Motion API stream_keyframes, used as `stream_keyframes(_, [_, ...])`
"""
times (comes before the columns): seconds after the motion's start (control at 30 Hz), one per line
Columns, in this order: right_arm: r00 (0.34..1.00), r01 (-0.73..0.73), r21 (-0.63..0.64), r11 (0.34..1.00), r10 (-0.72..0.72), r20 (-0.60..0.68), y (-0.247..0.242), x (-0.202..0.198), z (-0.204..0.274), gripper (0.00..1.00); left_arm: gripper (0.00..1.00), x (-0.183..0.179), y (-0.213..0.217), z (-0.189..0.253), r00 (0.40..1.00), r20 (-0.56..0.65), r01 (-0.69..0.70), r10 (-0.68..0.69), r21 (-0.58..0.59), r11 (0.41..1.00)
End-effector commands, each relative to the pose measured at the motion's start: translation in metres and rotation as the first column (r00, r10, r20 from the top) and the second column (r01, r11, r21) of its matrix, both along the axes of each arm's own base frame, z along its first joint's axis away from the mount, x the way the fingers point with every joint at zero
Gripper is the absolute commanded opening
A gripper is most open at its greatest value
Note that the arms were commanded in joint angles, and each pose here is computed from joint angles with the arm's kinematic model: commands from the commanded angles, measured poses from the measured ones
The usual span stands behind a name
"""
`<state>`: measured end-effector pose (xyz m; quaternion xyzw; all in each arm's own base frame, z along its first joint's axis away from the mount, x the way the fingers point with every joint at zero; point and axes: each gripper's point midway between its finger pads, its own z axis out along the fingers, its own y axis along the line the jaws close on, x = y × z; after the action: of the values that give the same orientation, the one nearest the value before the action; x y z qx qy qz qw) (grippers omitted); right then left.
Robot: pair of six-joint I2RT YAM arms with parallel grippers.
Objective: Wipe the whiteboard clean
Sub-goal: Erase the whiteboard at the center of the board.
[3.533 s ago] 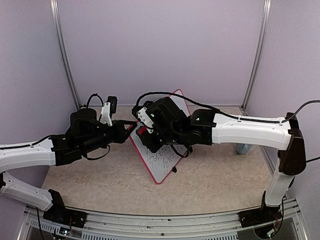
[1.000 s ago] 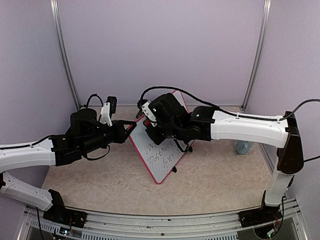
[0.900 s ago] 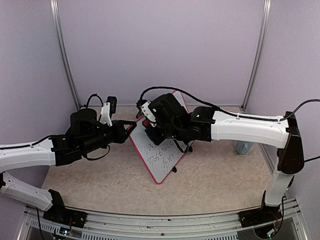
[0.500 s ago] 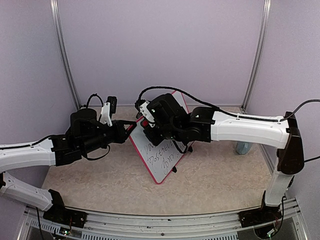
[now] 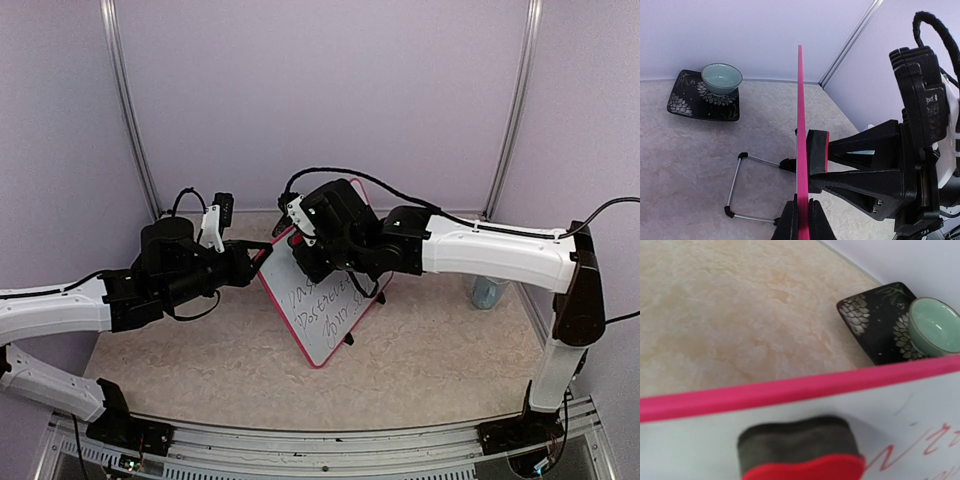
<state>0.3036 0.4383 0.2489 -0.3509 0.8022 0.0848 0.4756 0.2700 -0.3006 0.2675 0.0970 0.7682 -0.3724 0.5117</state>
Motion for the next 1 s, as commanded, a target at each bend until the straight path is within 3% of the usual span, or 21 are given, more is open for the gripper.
stream_keyframes(0.0, [0.996,0.092,-0.013,0.996,-0.092,0.013,-0.006,0.032,-0.019,0.29,0.0,-0.036,-0.029,-0.003,0.979,-0.019,0.201,-0.202,-0.015,0.979])
stream_keyframes(0.23, [0.998,0.06,0.003,0.998,-0.06,0.002,-0.002,0.028,-0.017,0.28,0.0,-0.035,-0.029,-0.001,0.98,-0.013,0.2,-0.2,-0.014,0.98])
stream_keyframes(0.4, [0.999,-0.05,0.045,0.998,0.051,-0.013,0.01,0.005,-0.016,0.28,0.0,-0.035,-0.029,-0.001,0.98,-0.012,0.2,-0.2,-0.013,0.98])
stream_keyframes(0.63, [0.998,-0.001,-0.014,1.0,0.0,-0.061,-0.004,0.009,-0.051,0.28,0.0,-0.035,-0.029,0.001,0.979,-0.011,0.202,-0.202,-0.014,0.979])
stream_keyframes(0.97, [0.997,0.022,-0.026,0.999,-0.023,-0.07,-0.024,0.002,-0.059,0.28,0.0,-0.036,-0.028,0.006,0.98,-0.007,0.199,-0.199,-0.015,0.98])
